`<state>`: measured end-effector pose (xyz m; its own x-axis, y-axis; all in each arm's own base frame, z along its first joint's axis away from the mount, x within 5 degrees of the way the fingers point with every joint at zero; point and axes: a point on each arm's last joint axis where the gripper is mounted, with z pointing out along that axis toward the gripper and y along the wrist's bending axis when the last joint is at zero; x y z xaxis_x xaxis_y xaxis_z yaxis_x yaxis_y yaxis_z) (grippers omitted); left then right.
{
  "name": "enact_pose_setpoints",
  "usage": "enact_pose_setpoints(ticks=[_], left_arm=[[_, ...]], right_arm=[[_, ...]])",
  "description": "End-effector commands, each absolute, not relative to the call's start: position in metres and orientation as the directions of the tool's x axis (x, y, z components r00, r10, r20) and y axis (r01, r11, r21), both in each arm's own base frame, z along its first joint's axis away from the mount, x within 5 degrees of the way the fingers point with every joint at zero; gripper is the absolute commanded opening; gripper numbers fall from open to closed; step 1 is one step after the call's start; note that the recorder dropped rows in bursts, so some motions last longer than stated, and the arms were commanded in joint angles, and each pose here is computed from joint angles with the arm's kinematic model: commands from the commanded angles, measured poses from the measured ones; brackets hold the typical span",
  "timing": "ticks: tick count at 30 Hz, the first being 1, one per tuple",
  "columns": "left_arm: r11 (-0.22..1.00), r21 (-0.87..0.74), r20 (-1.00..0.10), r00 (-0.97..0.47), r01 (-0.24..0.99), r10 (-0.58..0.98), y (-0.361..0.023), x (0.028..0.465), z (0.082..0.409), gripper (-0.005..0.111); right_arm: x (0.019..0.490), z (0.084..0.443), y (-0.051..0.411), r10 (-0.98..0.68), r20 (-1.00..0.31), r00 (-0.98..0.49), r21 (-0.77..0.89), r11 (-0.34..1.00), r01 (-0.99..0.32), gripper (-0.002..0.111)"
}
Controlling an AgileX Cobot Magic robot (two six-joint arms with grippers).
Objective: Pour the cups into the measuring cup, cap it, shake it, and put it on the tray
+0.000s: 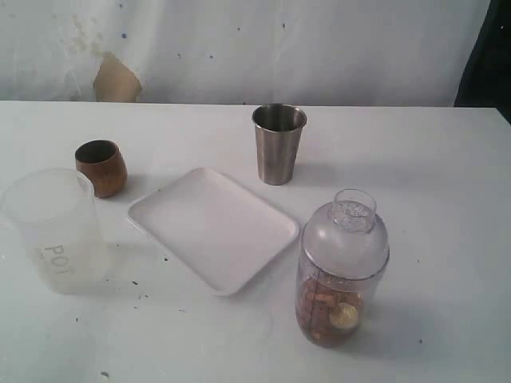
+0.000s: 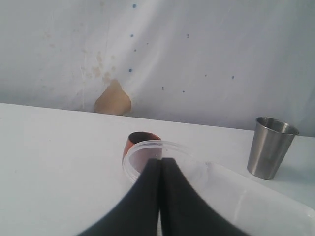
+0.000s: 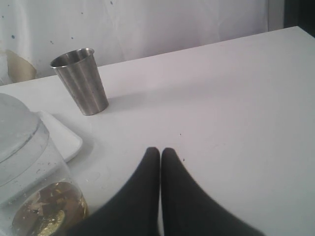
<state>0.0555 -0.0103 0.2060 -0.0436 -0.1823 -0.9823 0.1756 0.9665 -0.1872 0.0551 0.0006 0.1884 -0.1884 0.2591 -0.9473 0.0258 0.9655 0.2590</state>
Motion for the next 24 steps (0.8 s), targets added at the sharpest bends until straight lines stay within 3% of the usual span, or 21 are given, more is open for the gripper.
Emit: enact_pose_setpoints(ticks=[1, 16, 24], left_arm=[[0.969, -0.174, -0.984, -0.05, 0.176, -0.168, -0.01, 0.056, 0.204, 0.0], [0.968, -0.18, -0.984, -0.051, 0.176, -0.173, -0.01, 0.055, 0.204, 0.0], [0.962, -0.179, -0.984, -0.056, 0.204, -0.171, -0.012, 0.055, 0.204, 0.0]], right_arm=[[0.055, 0.189, 0.001, 0.258, -0.95, -0.176, 0.259, 0.966, 0.018, 0.0], [0.055, 0.19, 0.001, 0.258, -0.952, -0.166, 0.259, 0.966, 0.014, 0.0], [0.056, 0.212, 0.003, 0.267, -0.962, 0.063, 0.263, 0.962, -0.068, 0.0]])
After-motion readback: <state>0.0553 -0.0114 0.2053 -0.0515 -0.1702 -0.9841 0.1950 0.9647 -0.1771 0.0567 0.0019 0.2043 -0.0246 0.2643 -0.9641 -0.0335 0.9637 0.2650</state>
